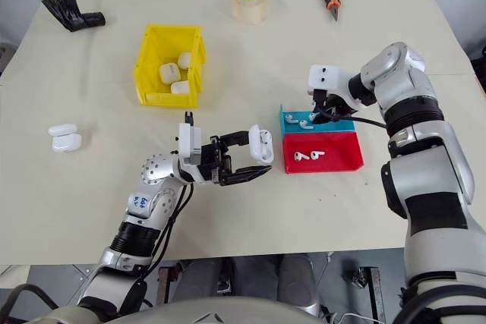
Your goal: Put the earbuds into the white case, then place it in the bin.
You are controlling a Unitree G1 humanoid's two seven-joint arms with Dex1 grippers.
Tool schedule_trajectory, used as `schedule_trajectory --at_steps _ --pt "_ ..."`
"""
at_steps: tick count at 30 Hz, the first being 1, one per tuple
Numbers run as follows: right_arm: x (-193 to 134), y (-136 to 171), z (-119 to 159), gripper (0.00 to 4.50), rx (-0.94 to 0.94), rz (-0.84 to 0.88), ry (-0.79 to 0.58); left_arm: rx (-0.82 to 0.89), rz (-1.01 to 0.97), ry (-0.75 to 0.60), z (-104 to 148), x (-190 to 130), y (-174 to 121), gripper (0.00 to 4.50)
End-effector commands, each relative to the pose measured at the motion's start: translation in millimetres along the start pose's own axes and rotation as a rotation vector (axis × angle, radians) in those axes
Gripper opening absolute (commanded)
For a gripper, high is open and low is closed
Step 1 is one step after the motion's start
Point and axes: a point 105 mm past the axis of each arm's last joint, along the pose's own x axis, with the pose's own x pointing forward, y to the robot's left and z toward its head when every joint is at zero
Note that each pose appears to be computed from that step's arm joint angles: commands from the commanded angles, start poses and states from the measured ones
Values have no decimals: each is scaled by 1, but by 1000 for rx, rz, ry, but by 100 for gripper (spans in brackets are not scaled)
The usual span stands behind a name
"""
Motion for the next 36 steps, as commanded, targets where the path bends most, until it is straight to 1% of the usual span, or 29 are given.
schedule_trajectory --at_steps 1,3,5,7,14,17,18,21,25,26,28,29,31,34,36 --pt "7 4 -5 141 13 10 4 43 -18 -34 13 5 -1 279" --pt "8 5 -5 141 14 17 4 43 -17 -34 13 5 -1 279" --pt "9 6 -5 104 13 23 0 43 -17 -34 13 5 -1 279" --pt "9 7 -5 54 14 29 -6 42 -17 -35 13 5 -1 279" --pt "8 6 -3 51 26 14 -32 37 -21 -35 13 4 -1 279" --pt "-3 2 1 51 44 -13 -88 34 -23 -34 13 4 -2 279" --pt "-9 1 3 51 49 -24 -125 34 -23 -35 14 4 -2 279" --pt "-36 -2 11 51 81 -73 -290 32 -28 -30 13 3 -2 279" --pt "-65 9 19 51 135 -107 -527 28 -37 -25 14 2 2 279" --pt "-69 11 19 51 155 -112 -567 28 -38 -24 15 2 3 279" --pt "-79 22 22 51 185 -107 -664 21 -42 -24 16 1 5 279" --pt "-86 30 25 51 209 -94 -752 15 -47 -25 16 2 6 279" --pt "-97 41 31 51 246 -84 -877 8 -55 -26 17 3 7 279" --pt "-108 62 43 51 407 -47 -1094 0 -80 -24 17 7 8 279" --pt "-111 76 52 51 463 -25 -1188 -2 -87 -25 17 9 10 279"
